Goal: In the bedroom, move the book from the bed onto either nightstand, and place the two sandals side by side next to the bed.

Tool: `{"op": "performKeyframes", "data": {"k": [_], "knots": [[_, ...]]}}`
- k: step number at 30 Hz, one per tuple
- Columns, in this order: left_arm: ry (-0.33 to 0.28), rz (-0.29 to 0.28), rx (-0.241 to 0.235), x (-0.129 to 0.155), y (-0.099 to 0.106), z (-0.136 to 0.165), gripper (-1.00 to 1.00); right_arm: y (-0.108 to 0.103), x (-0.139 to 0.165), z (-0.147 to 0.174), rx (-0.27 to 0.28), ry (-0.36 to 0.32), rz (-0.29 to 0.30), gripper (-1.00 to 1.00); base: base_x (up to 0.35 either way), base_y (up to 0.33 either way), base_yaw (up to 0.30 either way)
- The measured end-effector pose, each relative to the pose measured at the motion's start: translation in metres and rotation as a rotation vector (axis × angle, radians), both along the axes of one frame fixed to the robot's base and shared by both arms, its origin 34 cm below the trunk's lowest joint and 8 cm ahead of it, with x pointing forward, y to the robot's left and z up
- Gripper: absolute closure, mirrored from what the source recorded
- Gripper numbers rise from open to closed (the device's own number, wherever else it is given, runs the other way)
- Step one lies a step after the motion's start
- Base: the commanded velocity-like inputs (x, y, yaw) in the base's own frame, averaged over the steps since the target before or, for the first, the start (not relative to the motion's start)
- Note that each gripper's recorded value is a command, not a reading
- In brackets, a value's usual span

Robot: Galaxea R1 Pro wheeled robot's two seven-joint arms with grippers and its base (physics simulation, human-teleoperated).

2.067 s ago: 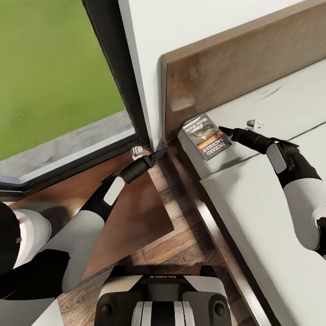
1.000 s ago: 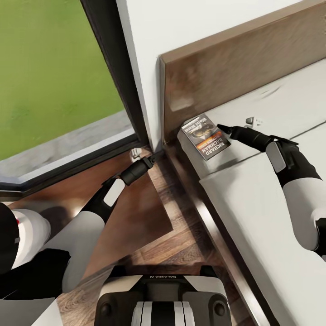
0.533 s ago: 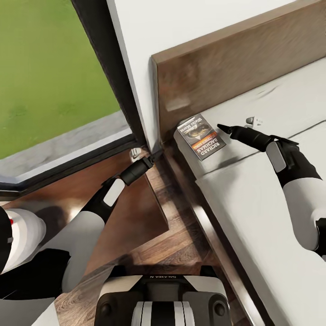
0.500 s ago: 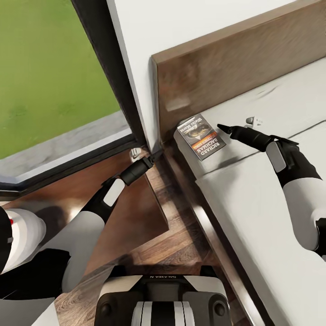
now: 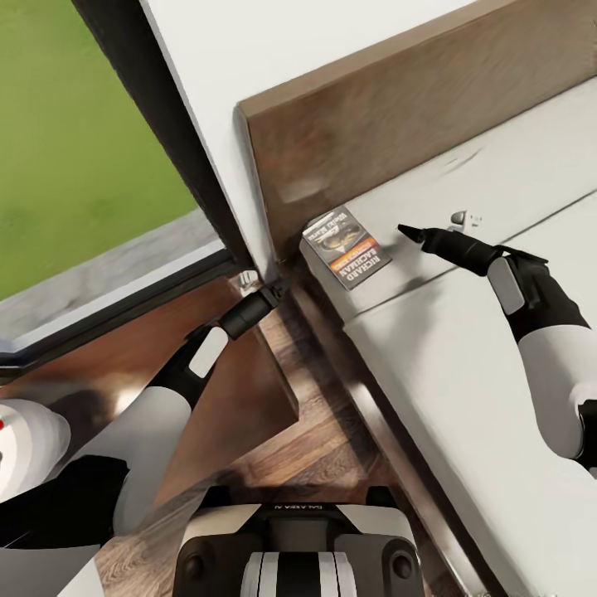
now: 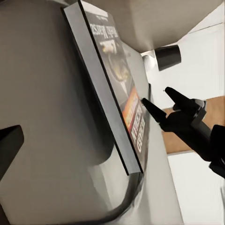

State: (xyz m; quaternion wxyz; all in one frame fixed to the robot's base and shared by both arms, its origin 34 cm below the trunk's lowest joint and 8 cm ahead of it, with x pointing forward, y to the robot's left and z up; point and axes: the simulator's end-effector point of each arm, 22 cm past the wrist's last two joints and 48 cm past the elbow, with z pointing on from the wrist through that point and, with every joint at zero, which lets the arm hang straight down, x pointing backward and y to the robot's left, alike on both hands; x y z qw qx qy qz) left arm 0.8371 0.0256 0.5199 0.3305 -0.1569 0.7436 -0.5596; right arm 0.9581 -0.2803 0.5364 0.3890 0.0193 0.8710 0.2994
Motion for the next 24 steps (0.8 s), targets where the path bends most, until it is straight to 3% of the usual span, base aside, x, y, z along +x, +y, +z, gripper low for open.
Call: {"op": "performKeyframes", "data": {"k": [10,16,24], "knots": [[-0.003,0.001,-0.002,0.000,0.001,0.001,-1.00,0.003,0.003,0.006,0.002,-0.014,0.006,-1.00,0.000,0.000,-0.012],[-0.004,0.001,-0.003,0.001,0.001,0.001,-1.00,0.022,0.002,0.005,0.033,-0.012,0.018,-1.00,0.000,0.000,0.000],[-0.012,-0.003,-0.011,0.000,0.000,0.004,-1.00,0.033,-0.001,0.007,0.063,-0.010,0.041,-1.00,0.000,0.000,0.000]]}}
